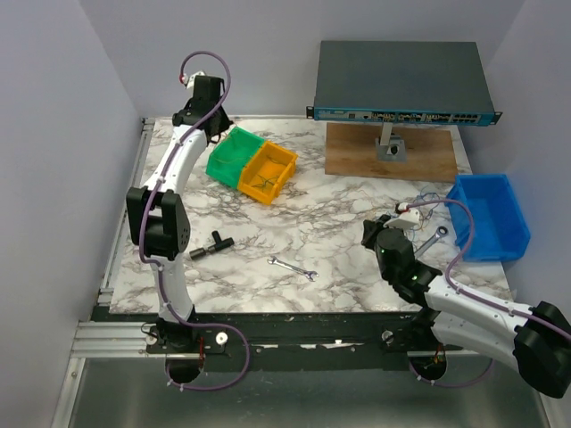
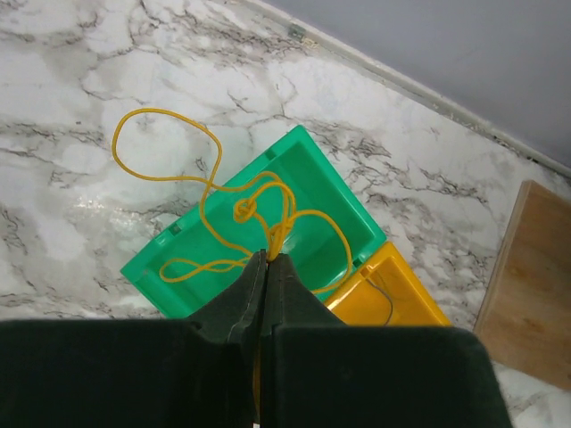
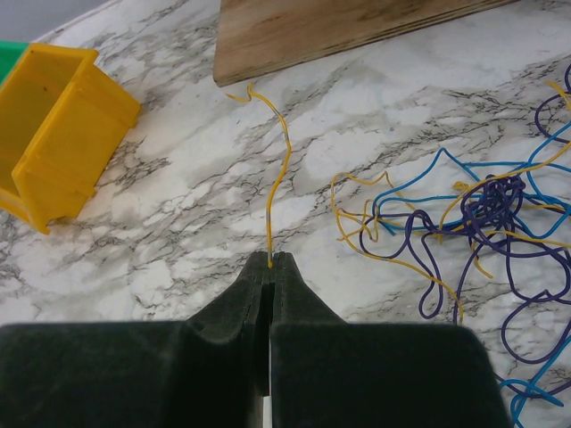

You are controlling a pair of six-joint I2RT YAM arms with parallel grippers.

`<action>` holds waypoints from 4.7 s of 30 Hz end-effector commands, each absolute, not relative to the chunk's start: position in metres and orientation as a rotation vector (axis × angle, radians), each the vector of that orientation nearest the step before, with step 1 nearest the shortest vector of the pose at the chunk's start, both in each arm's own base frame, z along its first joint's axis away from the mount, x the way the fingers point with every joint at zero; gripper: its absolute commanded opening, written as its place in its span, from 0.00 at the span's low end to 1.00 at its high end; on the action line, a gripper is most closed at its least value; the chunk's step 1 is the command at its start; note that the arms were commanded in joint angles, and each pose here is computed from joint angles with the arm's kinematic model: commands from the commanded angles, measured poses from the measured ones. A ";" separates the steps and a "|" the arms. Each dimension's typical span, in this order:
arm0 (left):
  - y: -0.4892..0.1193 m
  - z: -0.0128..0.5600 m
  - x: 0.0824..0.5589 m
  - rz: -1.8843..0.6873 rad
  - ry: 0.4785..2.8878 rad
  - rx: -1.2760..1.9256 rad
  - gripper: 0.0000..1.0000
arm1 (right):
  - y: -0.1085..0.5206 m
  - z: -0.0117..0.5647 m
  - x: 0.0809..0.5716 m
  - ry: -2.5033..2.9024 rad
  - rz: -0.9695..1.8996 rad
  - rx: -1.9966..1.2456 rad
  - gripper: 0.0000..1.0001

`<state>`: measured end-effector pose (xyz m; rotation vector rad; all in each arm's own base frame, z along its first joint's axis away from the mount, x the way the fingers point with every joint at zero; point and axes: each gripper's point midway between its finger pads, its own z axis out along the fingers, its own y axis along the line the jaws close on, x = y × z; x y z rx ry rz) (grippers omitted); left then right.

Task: Untangle the cables

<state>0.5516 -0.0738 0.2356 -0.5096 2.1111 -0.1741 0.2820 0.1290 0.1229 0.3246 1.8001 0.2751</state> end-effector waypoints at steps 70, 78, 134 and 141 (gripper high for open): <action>-0.199 0.198 0.344 -0.715 2.200 -0.038 0.74 | 0.201 0.161 0.279 2.117 0.303 0.066 0.91; -0.274 0.183 0.318 -0.775 2.214 0.185 0.74 | 0.095 0.131 0.261 2.141 0.149 0.409 0.95; -0.476 0.090 0.295 -1.199 2.474 0.331 0.00 | 0.016 0.064 0.325 2.108 -0.093 0.812 0.21; -0.392 0.147 0.336 -1.069 2.353 0.250 0.00 | -0.016 0.076 0.307 1.977 -0.130 0.980 0.05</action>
